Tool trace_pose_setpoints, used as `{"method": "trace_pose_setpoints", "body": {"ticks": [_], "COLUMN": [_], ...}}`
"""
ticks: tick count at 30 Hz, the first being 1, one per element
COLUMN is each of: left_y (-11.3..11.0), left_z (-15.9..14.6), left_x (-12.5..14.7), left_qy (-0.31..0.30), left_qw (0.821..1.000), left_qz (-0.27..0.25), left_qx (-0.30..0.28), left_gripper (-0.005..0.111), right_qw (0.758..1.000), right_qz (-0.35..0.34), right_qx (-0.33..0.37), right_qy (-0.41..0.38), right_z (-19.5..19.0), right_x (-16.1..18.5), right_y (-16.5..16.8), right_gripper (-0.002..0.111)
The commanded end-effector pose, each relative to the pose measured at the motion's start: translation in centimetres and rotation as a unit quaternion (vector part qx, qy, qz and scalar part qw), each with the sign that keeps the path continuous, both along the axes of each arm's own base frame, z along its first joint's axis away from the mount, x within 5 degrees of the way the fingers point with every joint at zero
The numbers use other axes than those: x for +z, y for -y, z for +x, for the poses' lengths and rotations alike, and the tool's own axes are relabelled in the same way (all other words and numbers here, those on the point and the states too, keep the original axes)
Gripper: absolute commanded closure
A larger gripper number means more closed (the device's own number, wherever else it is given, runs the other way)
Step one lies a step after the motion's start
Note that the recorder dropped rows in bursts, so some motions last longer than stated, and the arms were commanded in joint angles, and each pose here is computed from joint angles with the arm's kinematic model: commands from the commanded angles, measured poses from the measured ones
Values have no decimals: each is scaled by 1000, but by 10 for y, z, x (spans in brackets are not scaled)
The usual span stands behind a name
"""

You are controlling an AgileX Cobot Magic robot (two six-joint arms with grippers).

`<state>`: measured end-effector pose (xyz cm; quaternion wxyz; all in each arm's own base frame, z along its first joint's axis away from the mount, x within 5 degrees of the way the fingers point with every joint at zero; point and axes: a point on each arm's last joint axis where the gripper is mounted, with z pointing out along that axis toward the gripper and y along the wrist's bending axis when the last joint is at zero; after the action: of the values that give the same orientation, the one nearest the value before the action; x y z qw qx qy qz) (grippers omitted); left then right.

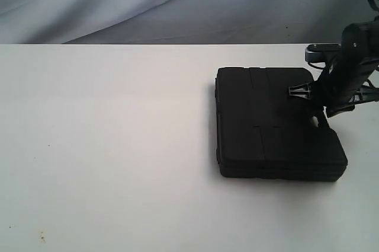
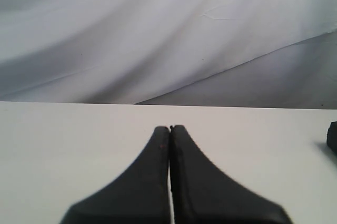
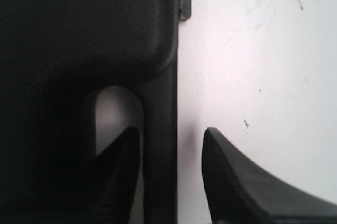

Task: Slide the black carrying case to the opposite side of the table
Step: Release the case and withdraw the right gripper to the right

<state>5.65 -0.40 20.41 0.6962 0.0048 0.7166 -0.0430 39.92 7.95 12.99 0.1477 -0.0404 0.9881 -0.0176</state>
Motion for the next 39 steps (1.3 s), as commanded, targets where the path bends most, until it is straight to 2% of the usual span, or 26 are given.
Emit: {"method": "trace_pose_setpoints", "body": {"ticks": [1, 11, 24, 29, 35, 39], "left_y": [0, 0, 0, 0, 0, 0], "left_z": [0, 0, 0, 0, 0, 0], "left_x": [-1, -1, -1, -1, -1, -1], "left_qy": [3, 3, 3, 3, 3, 3], "left_qw": [1000, 1000, 1000, 1000, 1000, 1000], "left_qz": [-5, -5, -5, -5, -5, -5], "left_qx": [1, 1, 1, 1, 1, 1], "left_gripper": [107, 107, 107, 107, 107, 107], "right_qw": [1000, 999, 982, 973, 961, 941], "right_qz": [5, 18, 93, 111, 123, 145], "right_qx": [-5, -15, -58, -59, -53, -55], "right_qy": [13, 47, 155, 192, 241, 302], "right_z": [-2, -15, -91, -122, -169, -202], "right_x": [15, 60, 105, 122, 141, 154], "right_y": [2, 4, 16, 22, 32, 39], "right_gripper": [71, 71, 73, 82, 105, 108]}}
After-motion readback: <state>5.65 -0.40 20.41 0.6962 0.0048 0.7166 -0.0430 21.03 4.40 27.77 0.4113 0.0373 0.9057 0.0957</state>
